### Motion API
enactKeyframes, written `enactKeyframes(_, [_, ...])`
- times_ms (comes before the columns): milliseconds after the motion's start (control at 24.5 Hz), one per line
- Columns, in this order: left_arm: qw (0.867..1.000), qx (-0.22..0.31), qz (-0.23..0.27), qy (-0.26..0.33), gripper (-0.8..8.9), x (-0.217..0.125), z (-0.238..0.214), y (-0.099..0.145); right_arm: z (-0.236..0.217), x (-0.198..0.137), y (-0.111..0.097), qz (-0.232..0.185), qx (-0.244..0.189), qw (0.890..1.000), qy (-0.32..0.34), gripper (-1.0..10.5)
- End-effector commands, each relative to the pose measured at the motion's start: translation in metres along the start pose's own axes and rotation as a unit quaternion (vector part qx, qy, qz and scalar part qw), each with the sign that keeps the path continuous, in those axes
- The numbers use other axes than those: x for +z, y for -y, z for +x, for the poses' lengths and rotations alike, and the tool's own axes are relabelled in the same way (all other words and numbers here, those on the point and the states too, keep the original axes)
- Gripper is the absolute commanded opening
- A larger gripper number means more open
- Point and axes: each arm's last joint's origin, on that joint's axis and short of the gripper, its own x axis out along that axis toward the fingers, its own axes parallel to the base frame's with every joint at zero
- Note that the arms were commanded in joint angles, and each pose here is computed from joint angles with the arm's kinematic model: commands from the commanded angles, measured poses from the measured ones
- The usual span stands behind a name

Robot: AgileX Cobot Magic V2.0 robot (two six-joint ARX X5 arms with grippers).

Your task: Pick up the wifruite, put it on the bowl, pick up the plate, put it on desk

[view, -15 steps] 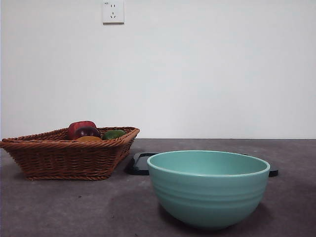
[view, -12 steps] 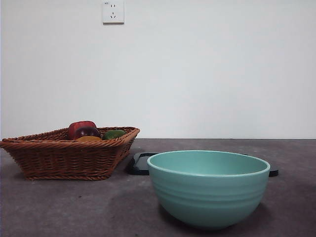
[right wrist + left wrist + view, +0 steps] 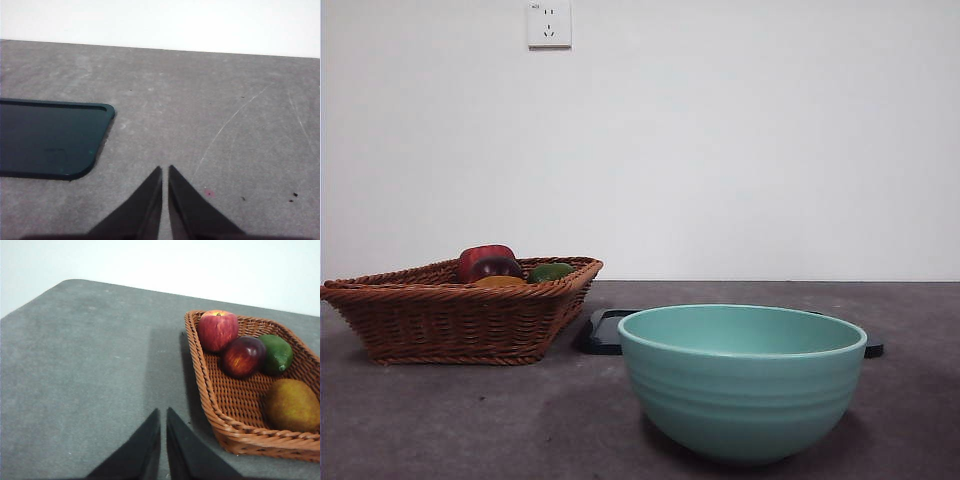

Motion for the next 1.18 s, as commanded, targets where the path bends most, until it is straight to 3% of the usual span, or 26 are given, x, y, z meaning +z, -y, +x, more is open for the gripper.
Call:
enactKeyframes(41, [1.000, 0.002, -0.023, -0.010, 0.19, -0.006, 0.002, -0.001, 0.000, -0.001, 0.000, 0.017, 0.004, 1.000, 0.004, 0.2])
enactKeyframes(286, [0.998, -0.014, -0.062, -0.013, 0.17, -0.006, 0.001, 0.000, 0.000, -0.001, -0.002, 0.083, 0.032, 0.996, -0.001, 0.1])
enactKeyframes(490, [0.995, -0.032, -0.097, -0.005, 0.17, 0.002, -0.001, 0.004, -0.002, 0.007, -0.003, 0.185, 0.045, 0.982, 0.006, 0.1])
enactKeyframes(612, [0.987, -0.046, -0.151, 0.006, 0.17, 0.008, -0.002, 0.007, -0.006, 0.018, -0.003, 0.222, 0.048, 0.974, 0.021, 0.1])
enactKeyframes(734, [0.982, -0.067, -0.175, 0.020, 0.17, 0.016, -0.005, 0.011, -0.012, 0.033, -0.003, 0.250, 0.058, 0.966, 0.039, 0.1])
enactKeyframes(1020, [0.976, -0.117, -0.180, 0.030, 0.17, 0.060, -0.018, 0.023, -0.028, 0.072, -0.007, 0.264, 0.078, 0.961, 0.011, 0.1])
enactKeyframes(1183, [0.978, -0.148, -0.146, 0.009, 0.17, 0.099, -0.029, 0.031, -0.034, 0.101, -0.011, 0.246, 0.122, 0.961, -0.009, 0.1])
